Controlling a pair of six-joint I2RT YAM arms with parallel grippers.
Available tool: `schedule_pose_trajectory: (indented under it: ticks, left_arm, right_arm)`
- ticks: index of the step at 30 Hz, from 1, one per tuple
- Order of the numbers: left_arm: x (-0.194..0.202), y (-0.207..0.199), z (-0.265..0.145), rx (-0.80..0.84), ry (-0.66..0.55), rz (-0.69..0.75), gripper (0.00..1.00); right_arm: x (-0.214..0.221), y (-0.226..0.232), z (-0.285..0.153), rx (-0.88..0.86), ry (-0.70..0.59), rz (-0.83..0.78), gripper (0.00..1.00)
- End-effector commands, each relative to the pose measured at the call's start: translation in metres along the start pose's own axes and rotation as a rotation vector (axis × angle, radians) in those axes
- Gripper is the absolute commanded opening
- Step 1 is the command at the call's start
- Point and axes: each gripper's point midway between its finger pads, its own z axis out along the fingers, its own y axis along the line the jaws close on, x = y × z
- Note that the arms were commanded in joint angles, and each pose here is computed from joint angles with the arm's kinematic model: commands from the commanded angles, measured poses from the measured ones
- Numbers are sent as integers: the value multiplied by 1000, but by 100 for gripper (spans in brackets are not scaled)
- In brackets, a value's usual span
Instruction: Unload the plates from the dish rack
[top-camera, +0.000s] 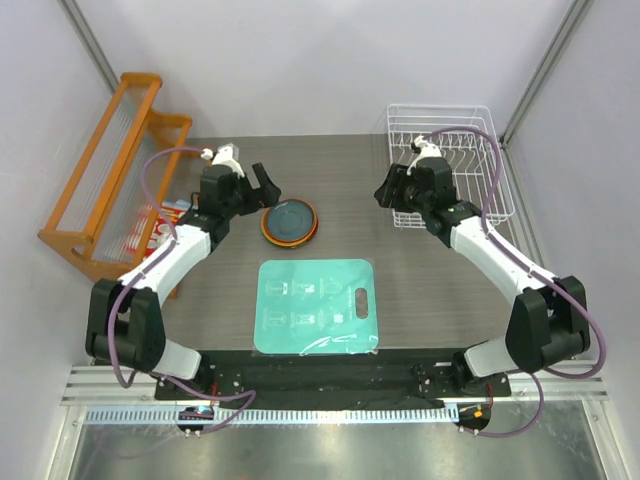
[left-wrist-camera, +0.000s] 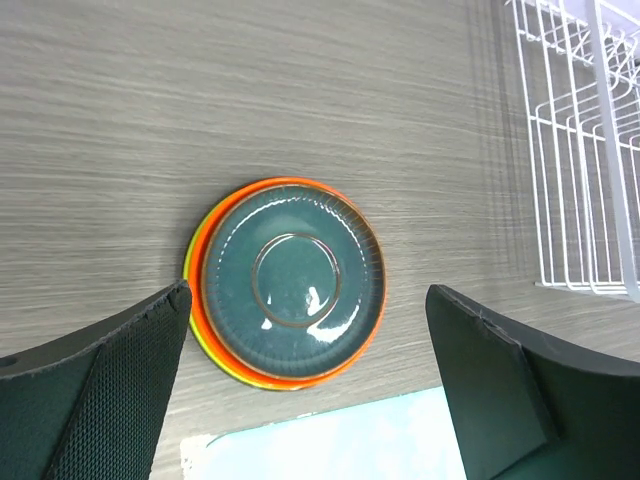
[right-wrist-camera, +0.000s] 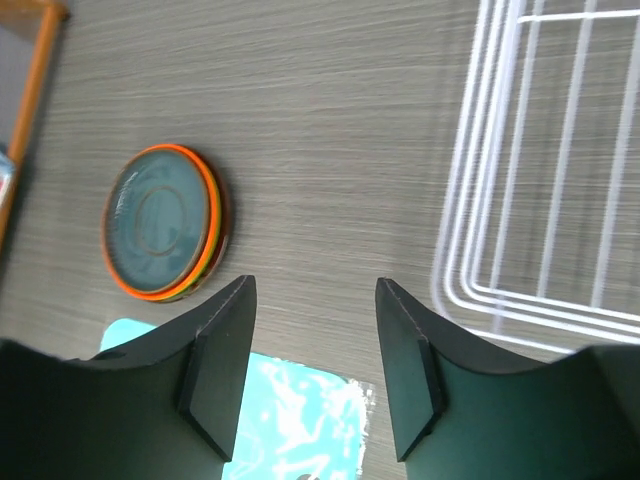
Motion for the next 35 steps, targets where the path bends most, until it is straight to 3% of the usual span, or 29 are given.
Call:
schedule_pose_trajectory:
  ticks: [1, 8, 13, 14, 15, 16, 20, 21, 35]
  left_arm:
    - [-43, -25, -41, 34, -76, 94, 99]
    - [-87, -58, -117, 57, -247, 204, 100]
    - [-90, -44, -145, -23, -332, 257, 100]
    - [-96, -39, -153, -50, -376, 254, 99]
    - [-85, -29, -149, -83, -369, 262, 99]
    - [-84, -28, -151, -98, -394, 276, 99]
    - [-70, -9, -149, -174, -448, 298, 99]
    - [-63, 4, -146, -222, -453, 291, 100]
    - [-31, 32, -125, -308, -386, 320, 99]
  right_arm:
    - [-38, -12, -25, 98, -118, -79, 57]
    - [-56, -50, -66, 290, -274, -198, 67]
    - [-31, -90, -81, 441, -315, -230, 69]
    - [-38, -86, -82, 419, -373, -216, 70]
    - [-36, -85, -81, 402, -387, -218, 71]
    - [-24, -88, -82, 404, -385, -213, 79]
    - [-1, -100, -83, 432, -394, -189, 88]
    - [8, -105, -83, 445, -382, -195, 97]
    - [24, -121, -92, 560, -410, -203, 100]
